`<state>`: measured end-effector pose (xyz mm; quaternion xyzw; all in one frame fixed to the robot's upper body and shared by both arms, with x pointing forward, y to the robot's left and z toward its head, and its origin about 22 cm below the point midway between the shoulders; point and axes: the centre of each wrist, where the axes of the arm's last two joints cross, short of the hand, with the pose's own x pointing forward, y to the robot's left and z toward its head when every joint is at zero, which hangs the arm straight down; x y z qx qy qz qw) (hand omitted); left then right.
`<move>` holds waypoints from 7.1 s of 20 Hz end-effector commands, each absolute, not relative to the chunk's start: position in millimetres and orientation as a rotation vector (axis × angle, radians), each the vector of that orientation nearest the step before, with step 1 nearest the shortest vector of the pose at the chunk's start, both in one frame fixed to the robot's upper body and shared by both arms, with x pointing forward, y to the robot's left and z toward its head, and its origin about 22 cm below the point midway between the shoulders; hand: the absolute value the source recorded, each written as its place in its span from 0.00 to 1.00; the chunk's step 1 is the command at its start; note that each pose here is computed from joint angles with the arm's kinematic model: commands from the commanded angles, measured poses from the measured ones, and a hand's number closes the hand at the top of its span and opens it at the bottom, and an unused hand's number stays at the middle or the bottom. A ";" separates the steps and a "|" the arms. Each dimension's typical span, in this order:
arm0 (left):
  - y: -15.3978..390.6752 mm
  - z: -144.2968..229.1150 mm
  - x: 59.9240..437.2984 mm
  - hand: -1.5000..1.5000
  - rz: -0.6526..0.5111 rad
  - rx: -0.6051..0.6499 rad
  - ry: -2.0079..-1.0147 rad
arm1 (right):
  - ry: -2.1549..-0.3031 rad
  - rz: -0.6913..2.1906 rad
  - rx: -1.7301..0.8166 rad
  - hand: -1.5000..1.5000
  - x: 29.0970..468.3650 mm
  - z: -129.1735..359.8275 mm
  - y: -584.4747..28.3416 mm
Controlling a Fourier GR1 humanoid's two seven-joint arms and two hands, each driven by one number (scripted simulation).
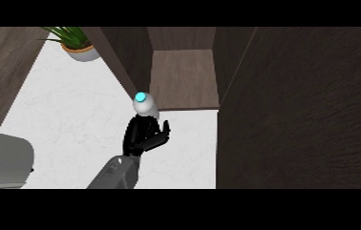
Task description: Pick up the bottled water, place it into the cabinet and close the cabinet
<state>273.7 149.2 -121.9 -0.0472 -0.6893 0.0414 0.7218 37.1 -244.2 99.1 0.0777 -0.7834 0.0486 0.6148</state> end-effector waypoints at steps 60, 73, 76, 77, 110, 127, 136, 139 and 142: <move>85.5 45.6 428.9 0.00 0.037 0.048 -1.915 | -1.842 0.136 0.286 0.00 28.6 127.3 -252.7; 67.8 15.6 363.3 0.00 0.058 -0.307 -1.880 | -1.828 0.105 0.253 0.00 31.5 126.2 -253.2; 65.6 14.7 352.9 0.00 0.052 -0.389 -1.903 | -1.825 0.111 0.264 0.00 30.2 131.3 -241.6; 59.7 20.0 341.4 0.00 0.065 -0.427 -1.893 | -1.830 0.114 0.256 0.00 32.4 121.8 -246.8; 232.2 29.0 181.1 0.00 0.255 -0.432 -1.866 | -1.658 0.869 0.711 1.00 28.6 162.5 -216.5; 292.9 41.0 148.7 0.00 0.226 -0.448 -1.850 | -1.646 0.631 0.998 1.00 29.4 144.9 -175.6; 310.5 51.7 150.8 0.00 0.169 -0.503 -1.870 | -1.632 0.718 0.945 1.00 45.1 133.9 -170.0; 309.0 55.0 151.9 0.00 0.153 -0.549 -1.857 | -1.627 0.748 0.959 1.00 51.1 133.4 -168.9; 317.2 55.4 154.7 0.00 0.130 -0.523 -1.871 | -1.621 0.801 0.922 1.00 57.8 130.1 -168.1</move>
